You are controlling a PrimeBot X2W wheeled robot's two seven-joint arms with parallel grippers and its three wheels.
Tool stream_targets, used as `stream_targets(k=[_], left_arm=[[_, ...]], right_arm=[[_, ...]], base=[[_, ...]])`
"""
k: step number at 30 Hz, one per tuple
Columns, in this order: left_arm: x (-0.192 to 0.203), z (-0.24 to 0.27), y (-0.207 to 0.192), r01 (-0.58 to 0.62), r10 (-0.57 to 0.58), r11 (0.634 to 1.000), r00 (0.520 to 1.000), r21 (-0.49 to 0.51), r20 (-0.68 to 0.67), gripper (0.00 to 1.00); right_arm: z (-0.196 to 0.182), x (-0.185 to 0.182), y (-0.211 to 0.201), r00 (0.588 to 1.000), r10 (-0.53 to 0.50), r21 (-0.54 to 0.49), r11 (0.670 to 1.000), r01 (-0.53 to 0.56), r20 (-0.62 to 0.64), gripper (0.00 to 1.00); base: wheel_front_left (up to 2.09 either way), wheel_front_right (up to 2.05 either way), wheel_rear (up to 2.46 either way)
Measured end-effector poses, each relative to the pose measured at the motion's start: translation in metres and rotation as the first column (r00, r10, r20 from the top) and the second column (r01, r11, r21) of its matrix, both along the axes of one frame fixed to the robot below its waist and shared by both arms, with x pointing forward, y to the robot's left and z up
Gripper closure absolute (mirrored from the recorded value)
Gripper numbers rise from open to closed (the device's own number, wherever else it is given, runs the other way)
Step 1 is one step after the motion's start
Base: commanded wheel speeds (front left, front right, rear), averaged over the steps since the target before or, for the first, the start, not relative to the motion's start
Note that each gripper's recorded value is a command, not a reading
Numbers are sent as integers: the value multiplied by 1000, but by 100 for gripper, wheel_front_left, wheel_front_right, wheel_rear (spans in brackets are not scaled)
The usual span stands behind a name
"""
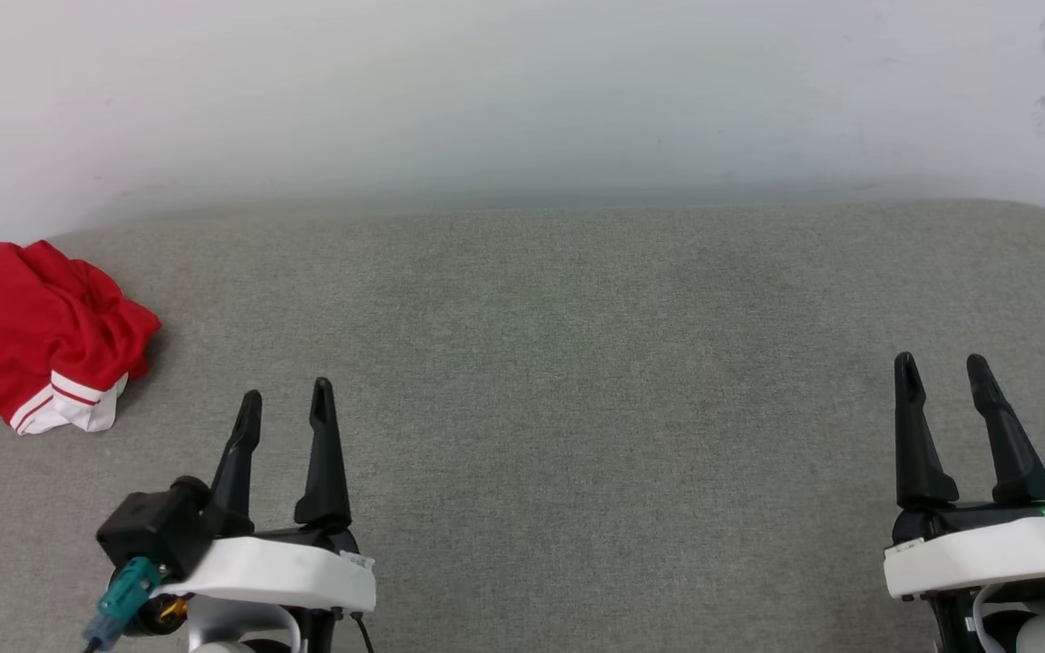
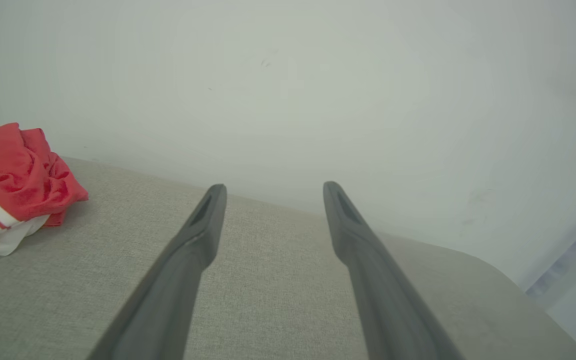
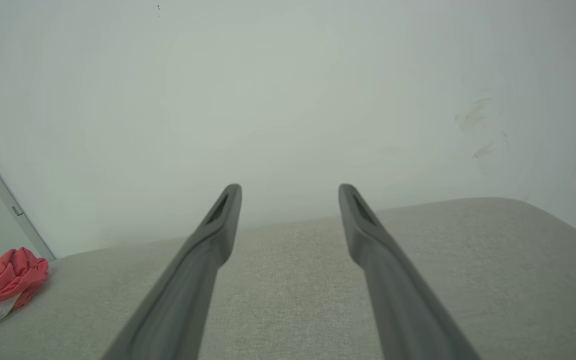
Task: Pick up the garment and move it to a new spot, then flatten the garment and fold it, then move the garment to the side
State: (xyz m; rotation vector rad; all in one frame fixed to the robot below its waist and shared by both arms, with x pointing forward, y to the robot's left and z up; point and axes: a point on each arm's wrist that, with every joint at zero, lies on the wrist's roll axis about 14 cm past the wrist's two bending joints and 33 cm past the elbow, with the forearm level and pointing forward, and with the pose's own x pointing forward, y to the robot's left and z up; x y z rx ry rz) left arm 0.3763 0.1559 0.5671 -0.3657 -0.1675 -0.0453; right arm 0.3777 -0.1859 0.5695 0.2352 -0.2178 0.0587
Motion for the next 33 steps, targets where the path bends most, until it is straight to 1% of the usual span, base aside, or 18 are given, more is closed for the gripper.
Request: stream_targets(k=[10,12,14,20,23,26,30,33], left_arm=[[-4,-5,-14,-4,4,987,1000,161,-3,0],[-5,-16,-18,17,-12,986,999,168,-33,0],[-6,-19,-20,28,-22,981,999,191,-36,0],[-7,-22,-27,46,-40,970,999,238,-30,0],[-7,-20,-28,49,-46,968,999,246,-17,0],[-6,-14,-27,35,-38,974,999,226,5,0],[-6,-7,-21,19,-26,982,999,188,34,0],[-9,-13,-16,26,-29,991,999,135,21,0]], right_arm=[[-2,-1,-3,1000,-26,-130,991,27,7,0],[-3,-2,-3,1000,-29,-158,987,30,8,0],[-5,-2,-2,1000,-31,-204,979,31,3,0],[-5,-1,0,999,-31,-261,965,33,12,0],[-3,-1,2,999,-29,-273,961,34,23,0],[0,-1,2,999,-28,-268,963,36,35,0],[1,-3,0,999,-28,-208,977,37,45,0],[-3,-4,-3,999,-31,-163,986,36,35,0]], base=[[0,0,0],[0,0,0],[0,0,0],[0,0,0],[0,0,0],[0,0,0],[0,0,0],[0,0,0]])
